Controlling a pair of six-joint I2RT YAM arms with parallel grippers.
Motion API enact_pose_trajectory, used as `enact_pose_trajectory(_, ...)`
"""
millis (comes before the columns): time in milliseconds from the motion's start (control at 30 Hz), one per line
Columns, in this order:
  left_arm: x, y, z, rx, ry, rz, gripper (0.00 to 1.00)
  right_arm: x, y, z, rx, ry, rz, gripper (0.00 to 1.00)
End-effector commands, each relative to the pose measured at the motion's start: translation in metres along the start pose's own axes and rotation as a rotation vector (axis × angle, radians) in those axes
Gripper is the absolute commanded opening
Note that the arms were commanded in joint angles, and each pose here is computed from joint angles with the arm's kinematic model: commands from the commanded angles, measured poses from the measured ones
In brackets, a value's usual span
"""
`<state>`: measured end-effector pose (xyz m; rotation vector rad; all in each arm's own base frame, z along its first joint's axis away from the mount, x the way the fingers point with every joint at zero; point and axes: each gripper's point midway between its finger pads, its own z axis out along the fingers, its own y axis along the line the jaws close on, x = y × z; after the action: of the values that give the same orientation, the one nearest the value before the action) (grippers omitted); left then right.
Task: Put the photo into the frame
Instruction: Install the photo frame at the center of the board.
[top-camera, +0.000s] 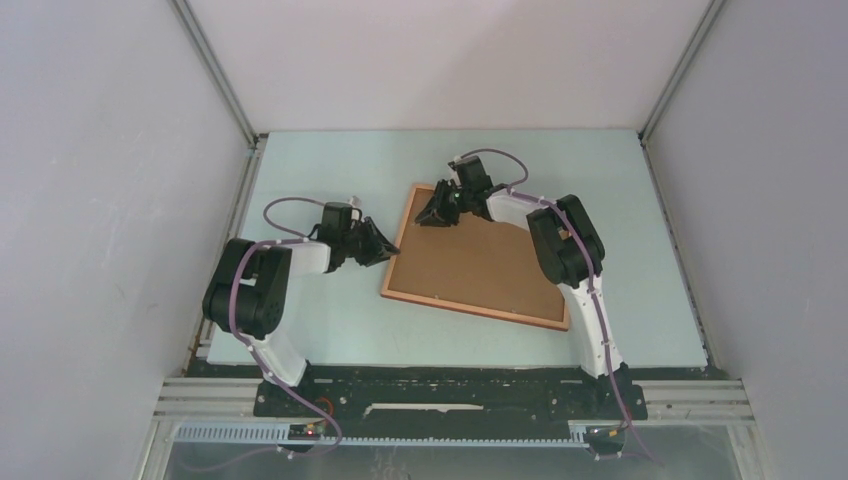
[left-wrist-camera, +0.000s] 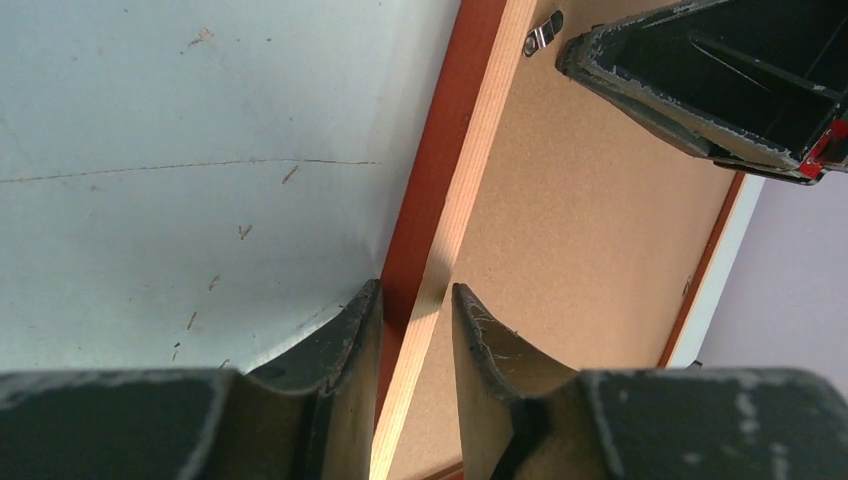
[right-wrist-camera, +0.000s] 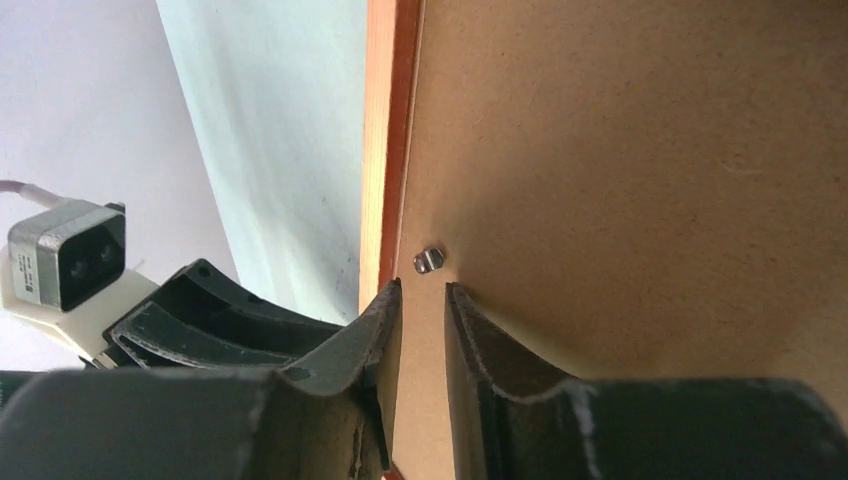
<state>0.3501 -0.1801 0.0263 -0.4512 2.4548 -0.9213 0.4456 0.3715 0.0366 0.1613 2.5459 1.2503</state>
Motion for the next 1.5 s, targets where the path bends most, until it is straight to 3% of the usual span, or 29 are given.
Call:
enact_pose_trajectory(0, 0.005, -0.006, -0.001, 0.027, -0.006, 0.025, 0.32, -0.006, -0.001, 0.003, -0.009, -0.021, 0.034, 0.28)
enact_pose_trajectory(233, 0.005, -0.005, -0.004, 0.024, -0.018, 0.031, 0.3, -0.009, -0.004, 0.017, 0.004, -0.014, 0.046, 0.27)
enact_pose_trajectory(633, 0.006, -0.005, -0.003, 0.023, -0.012, 0.035, 0.27, -0.001, 0.007, 0.036, -0.052, 0.046, 0.054, 0.17)
enact_pose_trajectory(900, 0.005, -0.005, -0.004, 0.013, -0.018, 0.039, 0.27, -0.003, 0.023, 0.029, -0.085, 0.049, 0.011, 0.18)
enact_pose_trajectory(1100, 0.0, -0.01, -0.013, -0.051, -0.079, 0.107, 0.41, -0.053, 0.08, -0.045, -0.164, -0.066, -0.19, 0.32)
enact_pose_trajectory(1233, 0.004, -0.02, -0.019, -0.057, -0.108, 0.166, 0.51, -0.054, 0.101, -0.123, -0.131, -0.183, -0.31, 0.57)
enact_pose_trajectory(1333, 0.003, -0.03, -0.031, -0.039, -0.173, 0.207, 0.64, -0.04, 0.07, -0.168, -0.052, -0.241, -0.293, 0.68)
enact_pose_trajectory(1467, -0.001, -0.039, -0.061, 0.001, -0.292, 0.24, 0.78, -0.008, -0.021, -0.216, 0.188, -0.255, -0.154, 0.7)
